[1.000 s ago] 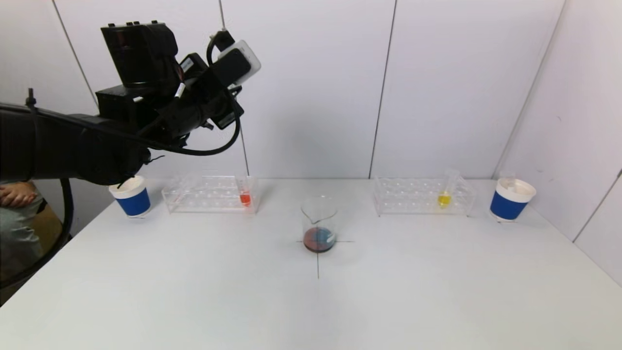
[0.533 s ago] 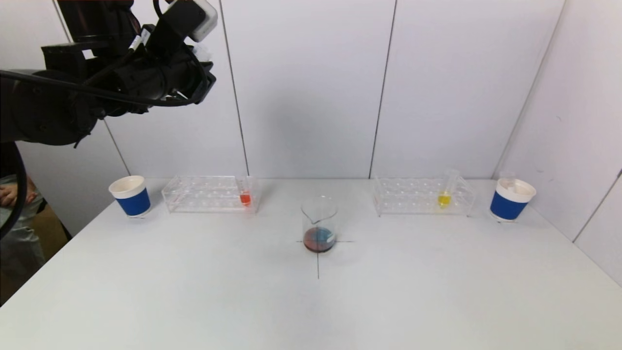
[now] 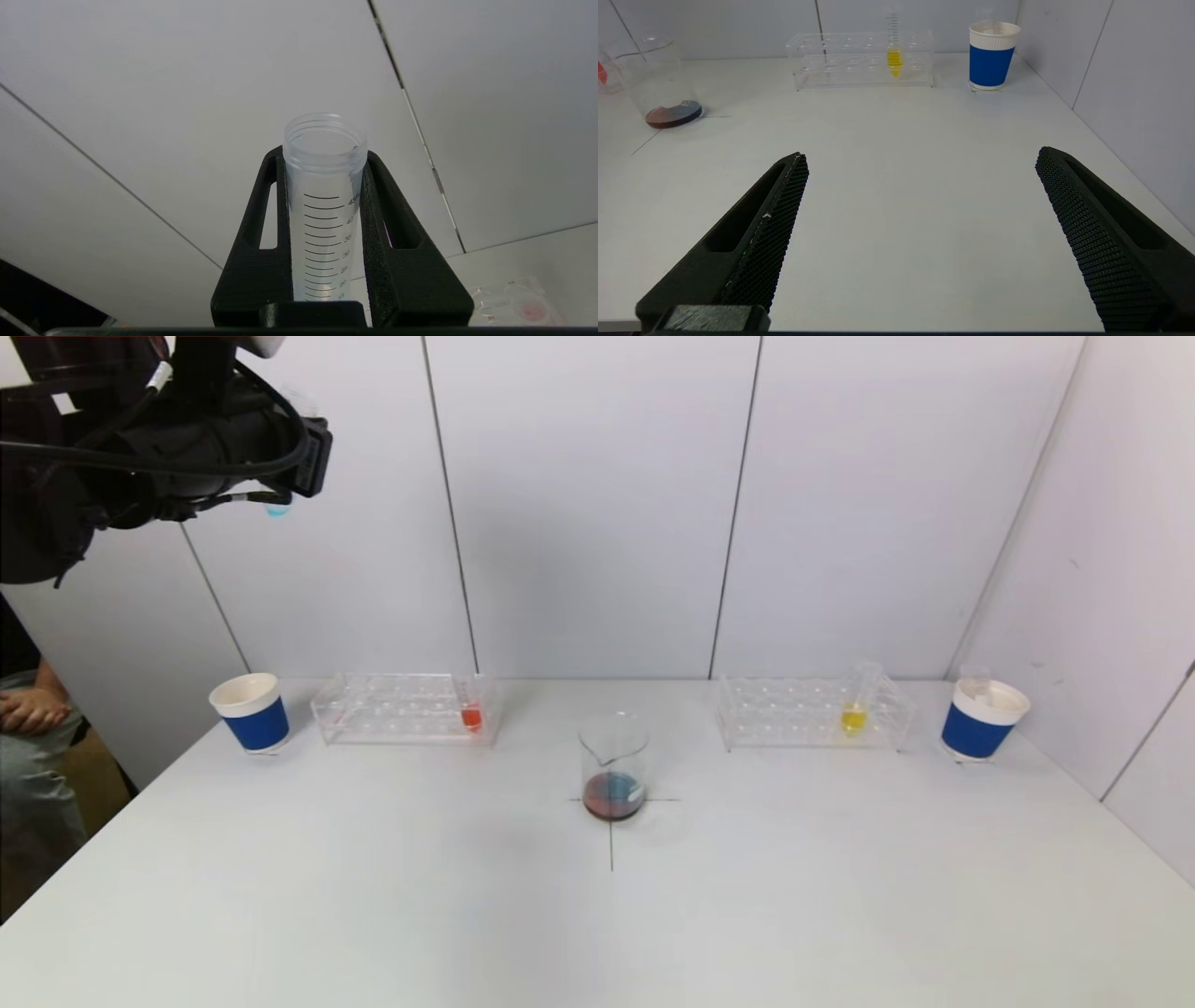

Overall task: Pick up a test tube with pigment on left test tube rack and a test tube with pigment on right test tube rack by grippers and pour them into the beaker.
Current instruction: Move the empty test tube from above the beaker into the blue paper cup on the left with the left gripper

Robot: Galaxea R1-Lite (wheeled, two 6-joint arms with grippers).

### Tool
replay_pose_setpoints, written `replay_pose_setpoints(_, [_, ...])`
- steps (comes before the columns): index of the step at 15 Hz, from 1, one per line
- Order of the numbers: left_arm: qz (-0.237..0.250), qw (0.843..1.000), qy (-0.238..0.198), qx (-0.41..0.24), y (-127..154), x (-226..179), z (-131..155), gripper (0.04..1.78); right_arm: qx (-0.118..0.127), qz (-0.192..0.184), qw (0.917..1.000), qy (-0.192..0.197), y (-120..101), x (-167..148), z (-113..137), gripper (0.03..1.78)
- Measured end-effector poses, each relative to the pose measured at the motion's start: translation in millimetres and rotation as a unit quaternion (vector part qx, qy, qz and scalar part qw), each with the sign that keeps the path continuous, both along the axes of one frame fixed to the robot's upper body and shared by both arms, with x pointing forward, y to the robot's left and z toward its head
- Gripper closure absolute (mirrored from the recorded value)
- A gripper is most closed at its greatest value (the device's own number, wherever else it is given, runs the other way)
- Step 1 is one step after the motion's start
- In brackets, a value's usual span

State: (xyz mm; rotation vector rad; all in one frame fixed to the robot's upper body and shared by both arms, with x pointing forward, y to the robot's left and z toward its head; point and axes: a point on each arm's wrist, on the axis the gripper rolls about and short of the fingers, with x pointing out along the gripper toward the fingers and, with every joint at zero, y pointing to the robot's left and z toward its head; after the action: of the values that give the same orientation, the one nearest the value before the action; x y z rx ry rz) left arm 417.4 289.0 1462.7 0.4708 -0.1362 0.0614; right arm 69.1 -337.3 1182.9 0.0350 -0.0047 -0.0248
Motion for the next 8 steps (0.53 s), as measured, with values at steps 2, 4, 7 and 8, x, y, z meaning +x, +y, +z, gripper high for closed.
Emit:
replay_pose_setpoints(2, [0.021,1.0,0.0,-0.023,18,-1,0,1.38,0.0,0.0,1.0,0.0,0,0,0,0.04])
replay_pose_setpoints(4, [0.039,0.997,0.001,-0.062,33,-1,-3,1.38,0.0,0.0,1.0,0.0,0,0,0,0.04])
replay_pose_setpoints(7, [0.064,0.994,0.007,-0.093,51,0,-11,1.38,0.0,0.0,1.0,0.0,0,0,0,0.04])
replay_pose_setpoints(8, [0.07,0.992,0.014,-0.104,54,0,-16,1.38,0.0,0.0,1.0,0.0,0,0,0,0.04])
